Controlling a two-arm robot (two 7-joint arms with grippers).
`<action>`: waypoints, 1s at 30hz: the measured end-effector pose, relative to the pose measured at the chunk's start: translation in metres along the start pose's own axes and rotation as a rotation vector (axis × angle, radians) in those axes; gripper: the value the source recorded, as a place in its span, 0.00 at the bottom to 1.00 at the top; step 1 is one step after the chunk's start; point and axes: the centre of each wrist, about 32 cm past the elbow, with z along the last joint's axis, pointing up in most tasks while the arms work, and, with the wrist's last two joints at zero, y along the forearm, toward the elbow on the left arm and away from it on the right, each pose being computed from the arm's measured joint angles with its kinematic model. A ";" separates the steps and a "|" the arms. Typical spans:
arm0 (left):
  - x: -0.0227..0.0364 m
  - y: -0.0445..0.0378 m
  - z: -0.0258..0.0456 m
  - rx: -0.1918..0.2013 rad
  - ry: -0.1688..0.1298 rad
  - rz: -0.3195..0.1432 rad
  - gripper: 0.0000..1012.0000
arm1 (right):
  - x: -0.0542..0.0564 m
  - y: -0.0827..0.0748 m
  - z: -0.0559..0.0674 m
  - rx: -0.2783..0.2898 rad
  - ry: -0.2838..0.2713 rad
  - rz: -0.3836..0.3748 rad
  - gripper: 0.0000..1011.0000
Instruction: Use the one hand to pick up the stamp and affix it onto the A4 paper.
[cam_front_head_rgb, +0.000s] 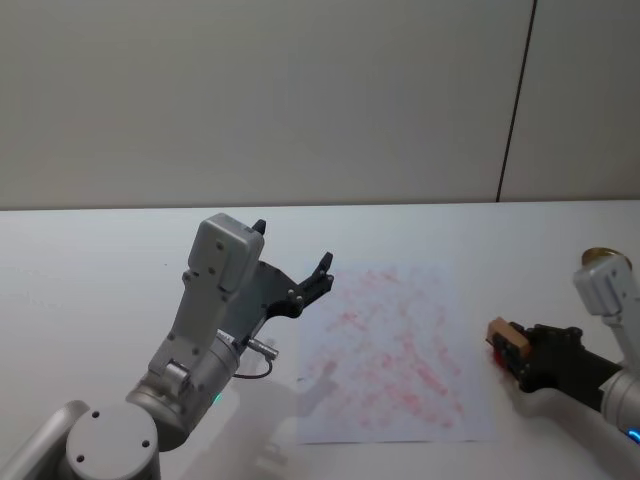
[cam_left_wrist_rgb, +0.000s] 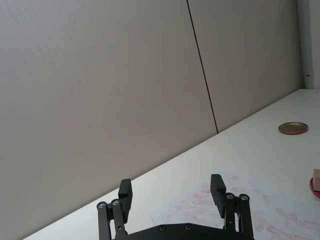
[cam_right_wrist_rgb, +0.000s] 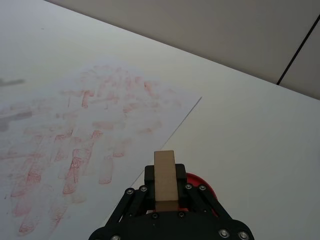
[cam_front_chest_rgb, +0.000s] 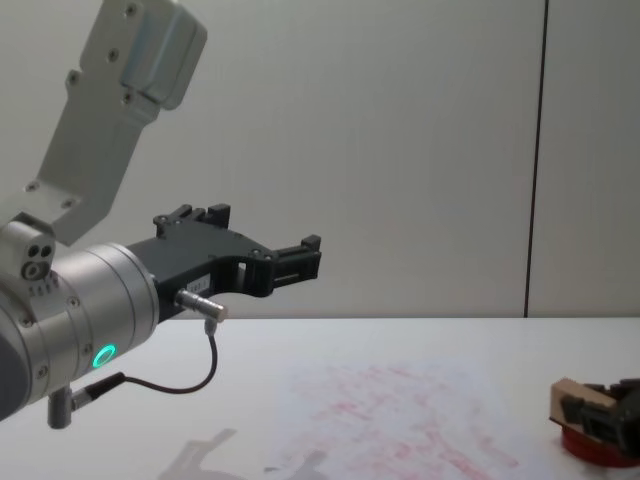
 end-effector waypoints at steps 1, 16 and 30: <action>0.0000 0.0000 0.0000 0.000 0.000 0.000 0.98 | 0.000 0.000 -0.001 -0.001 0.002 -0.002 0.22; 0.0000 0.0000 0.0000 0.000 0.000 0.000 0.98 | 0.004 0.000 -0.011 -0.017 0.029 -0.023 0.22; 0.0000 0.0000 0.0000 0.000 0.000 0.000 0.98 | -0.002 0.001 -0.018 -0.028 0.036 -0.037 0.45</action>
